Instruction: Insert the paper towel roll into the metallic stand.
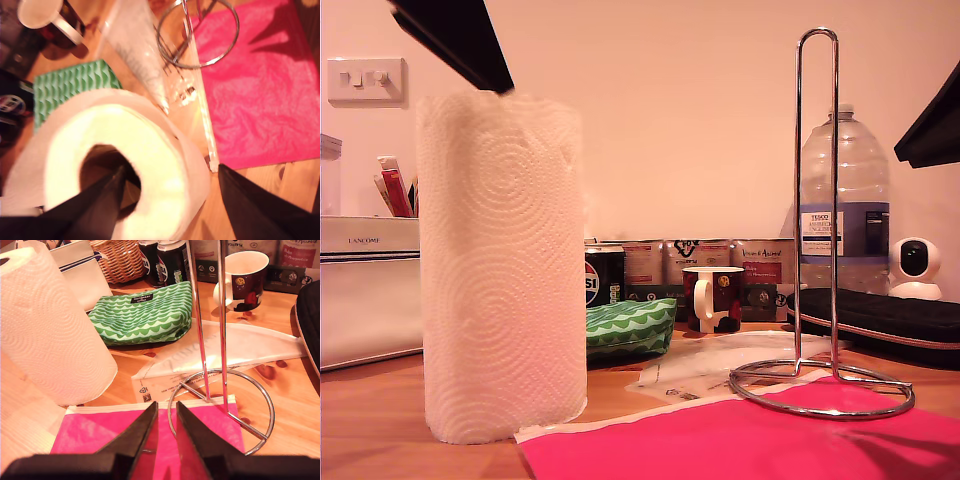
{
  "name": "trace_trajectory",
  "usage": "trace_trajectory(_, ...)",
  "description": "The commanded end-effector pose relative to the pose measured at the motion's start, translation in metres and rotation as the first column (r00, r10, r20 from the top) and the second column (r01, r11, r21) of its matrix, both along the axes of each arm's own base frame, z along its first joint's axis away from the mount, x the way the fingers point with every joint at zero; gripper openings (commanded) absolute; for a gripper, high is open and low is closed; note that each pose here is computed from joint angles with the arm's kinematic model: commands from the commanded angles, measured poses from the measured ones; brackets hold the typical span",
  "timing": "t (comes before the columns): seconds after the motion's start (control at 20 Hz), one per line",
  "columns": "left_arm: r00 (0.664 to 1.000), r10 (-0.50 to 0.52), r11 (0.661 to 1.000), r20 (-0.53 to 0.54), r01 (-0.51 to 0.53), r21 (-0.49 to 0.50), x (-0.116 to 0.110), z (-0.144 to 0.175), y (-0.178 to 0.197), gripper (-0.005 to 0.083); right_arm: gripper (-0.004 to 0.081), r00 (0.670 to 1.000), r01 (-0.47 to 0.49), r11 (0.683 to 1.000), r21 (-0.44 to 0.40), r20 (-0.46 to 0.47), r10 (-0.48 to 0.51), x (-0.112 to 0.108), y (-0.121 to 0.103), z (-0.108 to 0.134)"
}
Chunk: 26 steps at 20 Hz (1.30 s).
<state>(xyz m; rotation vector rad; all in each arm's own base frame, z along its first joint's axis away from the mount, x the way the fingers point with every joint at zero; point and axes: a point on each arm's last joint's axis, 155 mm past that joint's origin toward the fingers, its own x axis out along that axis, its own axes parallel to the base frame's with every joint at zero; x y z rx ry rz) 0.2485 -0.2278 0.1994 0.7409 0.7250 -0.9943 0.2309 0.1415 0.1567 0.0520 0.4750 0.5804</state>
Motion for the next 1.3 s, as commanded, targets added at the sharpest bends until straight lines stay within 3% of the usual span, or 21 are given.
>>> trace_trajectory(0.0,1.0,-0.003,1.0,-0.015,0.003,0.012,0.004,-0.008,-0.002,0.0536,0.0093,1.0,-0.004,1.0,0.007,0.014,0.004,0.001,0.002,0.006)
trace_trajectory(0.2,0.999,0.005,1.0,-0.037,-0.004,0.029,0.006,-0.016,-0.001,0.0524,0.0093,1.0,-0.004,1.0,0.006,0.015,0.004,0.002,0.002,0.006)
trace_trajectory(0.25,0.999,0.005,1.0,-0.04,-0.004,0.031,0.005,-0.016,0.0,0.0474,0.0093,1.0,-0.004,1.0,0.007,0.015,0.004,0.002,0.002,0.006)
trace_trajectory(0.4,0.997,0.006,0.999,-0.072,-0.002,0.053,-0.001,-0.021,0.005,0.0182,0.0112,1.0,0.005,1.0,0.004,0.023,-0.005,0.004,0.001,0.007)
trace_trajectory(0.5,0.997,0.006,0.998,-0.078,-0.001,0.059,-0.003,-0.022,0.006,-0.001,0.0211,0.999,0.044,0.998,-0.036,0.02,-0.043,0.01,-0.006,0.001)
trace_trajectory(0.75,0.997,0.004,0.998,-0.081,0.001,0.063,-0.004,-0.023,0.007,-0.0021,0.0246,0.997,0.014,0.995,-0.103,0.078,-0.006,0.028,0.0,-0.001)
trace_trajectory(1.0,0.997,0.005,0.998,-0.081,0.0,0.064,-0.004,-0.023,0.007,-0.0021,0.0244,0.995,-0.054,0.994,-0.098,0.08,0.062,0.033,0.014,-0.014)
trace_trajectory(1.25,0.997,0.005,0.998,-0.082,0.0,0.065,-0.004,-0.023,0.007,-0.0021,0.0245,0.995,0.021,0.998,-0.054,0.1,-0.016,0.045,-0.002,-0.042)
